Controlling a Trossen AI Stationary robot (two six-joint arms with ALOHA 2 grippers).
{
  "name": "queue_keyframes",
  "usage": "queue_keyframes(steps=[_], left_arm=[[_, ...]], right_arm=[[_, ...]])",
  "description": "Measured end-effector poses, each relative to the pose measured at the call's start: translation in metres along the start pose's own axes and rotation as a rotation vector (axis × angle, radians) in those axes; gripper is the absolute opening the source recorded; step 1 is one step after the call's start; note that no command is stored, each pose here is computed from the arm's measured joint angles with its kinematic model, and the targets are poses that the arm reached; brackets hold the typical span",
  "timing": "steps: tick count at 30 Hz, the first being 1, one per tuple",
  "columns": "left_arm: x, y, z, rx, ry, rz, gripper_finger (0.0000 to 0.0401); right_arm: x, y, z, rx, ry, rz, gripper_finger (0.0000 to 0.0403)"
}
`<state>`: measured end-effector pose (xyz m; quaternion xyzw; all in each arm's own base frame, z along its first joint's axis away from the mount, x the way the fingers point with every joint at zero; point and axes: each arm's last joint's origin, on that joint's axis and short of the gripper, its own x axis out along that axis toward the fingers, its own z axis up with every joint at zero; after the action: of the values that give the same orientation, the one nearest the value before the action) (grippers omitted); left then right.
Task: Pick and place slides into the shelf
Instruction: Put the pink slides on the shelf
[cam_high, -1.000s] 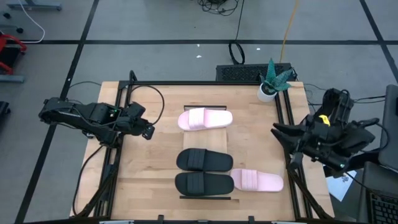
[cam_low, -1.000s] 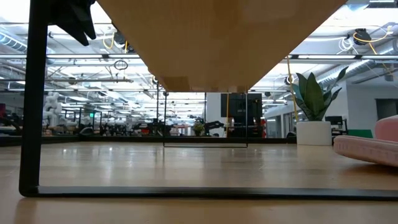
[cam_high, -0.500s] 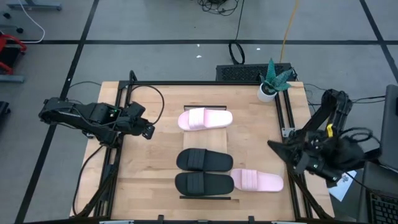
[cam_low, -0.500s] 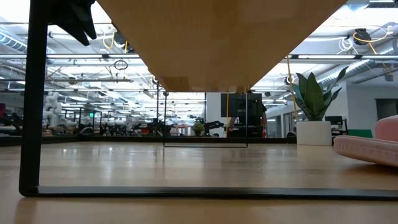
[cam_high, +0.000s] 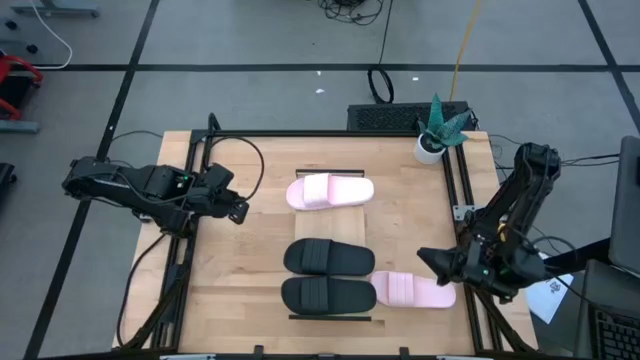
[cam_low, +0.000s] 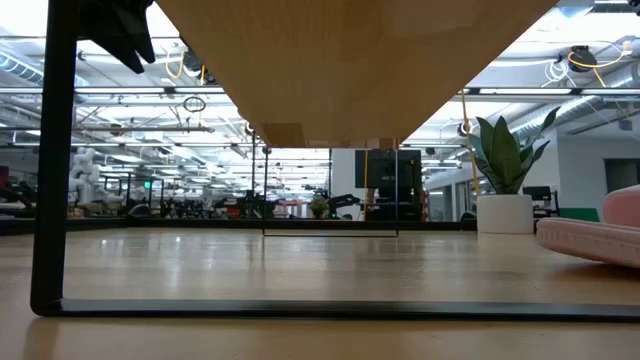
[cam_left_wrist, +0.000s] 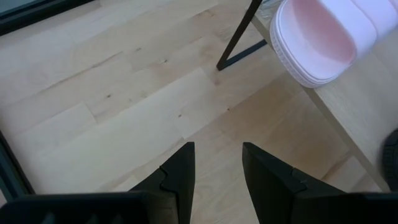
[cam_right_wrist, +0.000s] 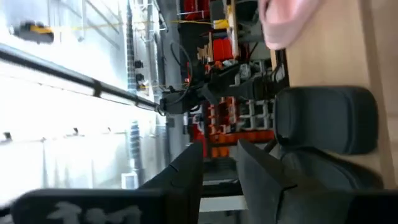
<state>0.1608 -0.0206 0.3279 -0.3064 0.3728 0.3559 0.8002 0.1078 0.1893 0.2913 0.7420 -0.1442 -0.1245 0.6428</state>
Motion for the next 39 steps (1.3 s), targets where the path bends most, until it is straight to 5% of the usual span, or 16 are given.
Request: queue_keyframes(steps=[26,33,39], left_arm=[[0.000,0.000,0.000,0.000,-0.010,0.004,0.0129],[0.000,0.000,0.000,0.000,-0.011,0.005,0.0129],[0.000,0.000,0.000,0.000,-0.011,0.005,0.0129]], right_arm=[[-0.010,-0.069,0.034,0.288,0.108,-0.018,0.0086],[-0.003,-0.069,0.035,0.120,0.072,-0.002,0.0086],[0.022,-0.023,0.024,-0.188,0.007,0.069,0.0086]])
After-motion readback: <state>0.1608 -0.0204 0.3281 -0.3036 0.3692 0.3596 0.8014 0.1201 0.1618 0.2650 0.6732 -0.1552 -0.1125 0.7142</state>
